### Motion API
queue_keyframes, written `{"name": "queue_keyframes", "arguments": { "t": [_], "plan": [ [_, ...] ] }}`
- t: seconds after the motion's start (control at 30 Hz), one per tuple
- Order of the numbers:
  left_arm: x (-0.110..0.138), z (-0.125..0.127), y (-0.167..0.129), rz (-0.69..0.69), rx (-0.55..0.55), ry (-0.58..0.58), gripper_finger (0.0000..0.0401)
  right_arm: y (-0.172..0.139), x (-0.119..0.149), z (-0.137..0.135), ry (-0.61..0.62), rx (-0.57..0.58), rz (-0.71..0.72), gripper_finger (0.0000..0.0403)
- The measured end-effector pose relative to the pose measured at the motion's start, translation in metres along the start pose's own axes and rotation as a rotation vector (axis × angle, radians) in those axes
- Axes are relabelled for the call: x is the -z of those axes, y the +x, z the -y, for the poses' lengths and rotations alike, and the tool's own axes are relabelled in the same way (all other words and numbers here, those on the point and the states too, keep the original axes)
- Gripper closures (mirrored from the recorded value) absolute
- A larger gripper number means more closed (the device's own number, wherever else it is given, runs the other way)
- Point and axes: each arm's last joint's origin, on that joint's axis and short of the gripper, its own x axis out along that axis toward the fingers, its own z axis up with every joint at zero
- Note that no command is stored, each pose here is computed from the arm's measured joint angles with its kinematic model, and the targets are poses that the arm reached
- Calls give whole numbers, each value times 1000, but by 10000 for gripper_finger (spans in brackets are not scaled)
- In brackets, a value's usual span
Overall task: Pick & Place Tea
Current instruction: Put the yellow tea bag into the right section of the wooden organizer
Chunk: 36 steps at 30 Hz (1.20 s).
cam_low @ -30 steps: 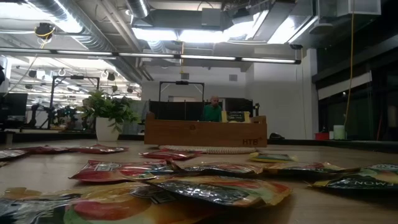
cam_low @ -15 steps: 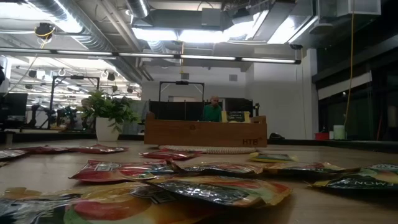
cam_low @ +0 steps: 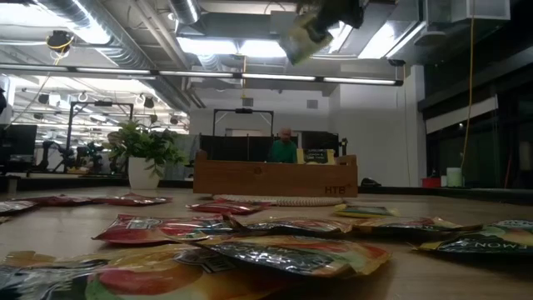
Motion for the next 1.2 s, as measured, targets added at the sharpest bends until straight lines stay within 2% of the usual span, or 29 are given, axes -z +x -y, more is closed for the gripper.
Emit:
{"name": "queue_keyframes", "arguments": {
  "t": [0.33, 0.7, 1.03, 1.2],
  "plan": [
    [0, 0, 0, -1, 0, -9, 365, 19, 4, 31, -58, -43, -165, 403],
    [1, 0, 0, -6, 0, -26, 366, 65, 12, 44, -164, -65, -413, 403],
    [1, 0, 0, -10, 1, -24, 364, 97, 14, 48, -186, -72, -506, 403],
    [1, 0, 0, -11, 1, -24, 364, 103, 15, 48, -184, -73, -522, 403]
  ]
}}
